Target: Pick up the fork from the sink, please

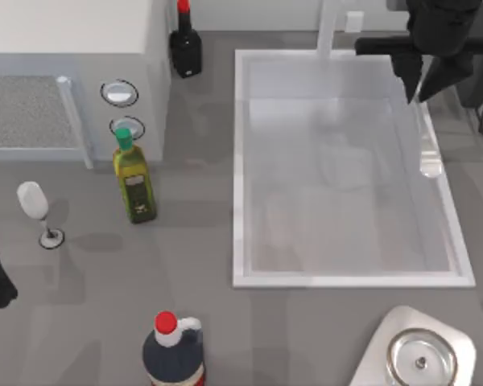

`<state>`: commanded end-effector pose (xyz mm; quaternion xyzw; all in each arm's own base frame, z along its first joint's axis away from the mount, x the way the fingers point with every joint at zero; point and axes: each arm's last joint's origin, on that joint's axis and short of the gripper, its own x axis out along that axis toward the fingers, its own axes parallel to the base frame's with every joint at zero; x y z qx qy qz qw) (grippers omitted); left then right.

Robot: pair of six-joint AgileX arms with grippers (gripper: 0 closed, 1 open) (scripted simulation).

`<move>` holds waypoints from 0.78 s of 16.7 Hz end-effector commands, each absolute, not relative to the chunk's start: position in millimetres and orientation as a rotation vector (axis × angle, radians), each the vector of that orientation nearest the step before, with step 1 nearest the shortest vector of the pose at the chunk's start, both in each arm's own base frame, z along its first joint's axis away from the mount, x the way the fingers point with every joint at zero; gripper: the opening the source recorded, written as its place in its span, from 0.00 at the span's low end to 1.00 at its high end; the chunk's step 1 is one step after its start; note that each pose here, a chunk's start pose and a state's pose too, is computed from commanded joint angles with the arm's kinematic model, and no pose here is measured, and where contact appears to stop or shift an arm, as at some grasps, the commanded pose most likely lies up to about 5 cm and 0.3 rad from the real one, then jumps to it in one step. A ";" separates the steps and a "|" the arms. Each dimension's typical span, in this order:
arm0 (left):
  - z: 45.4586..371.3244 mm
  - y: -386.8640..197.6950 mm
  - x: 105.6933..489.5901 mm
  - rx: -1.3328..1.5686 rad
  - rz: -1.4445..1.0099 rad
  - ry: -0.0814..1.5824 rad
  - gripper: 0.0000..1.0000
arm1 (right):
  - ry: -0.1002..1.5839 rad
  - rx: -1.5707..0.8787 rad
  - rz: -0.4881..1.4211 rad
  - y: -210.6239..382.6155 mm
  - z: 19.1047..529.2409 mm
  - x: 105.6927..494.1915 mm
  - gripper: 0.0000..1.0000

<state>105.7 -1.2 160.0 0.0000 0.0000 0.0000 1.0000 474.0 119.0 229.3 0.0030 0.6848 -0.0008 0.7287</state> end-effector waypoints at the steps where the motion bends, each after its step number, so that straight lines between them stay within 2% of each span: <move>1: 160.0 -1.2 105.7 0.000 0.000 0.000 1.00 | 1.517 0.005 -0.004 106.6 235.9 468.2 0.00; 7: 160.0 -1.2 105.7 0.000 0.000 0.000 1.00 | 1.601 0.000 -0.013 31.3 255.1 401.1 0.00; 13: 160.0 -1.2 105.7 0.000 0.000 0.000 1.00 | 1.576 0.008 -0.008 -9.2 268.9 338.3 0.00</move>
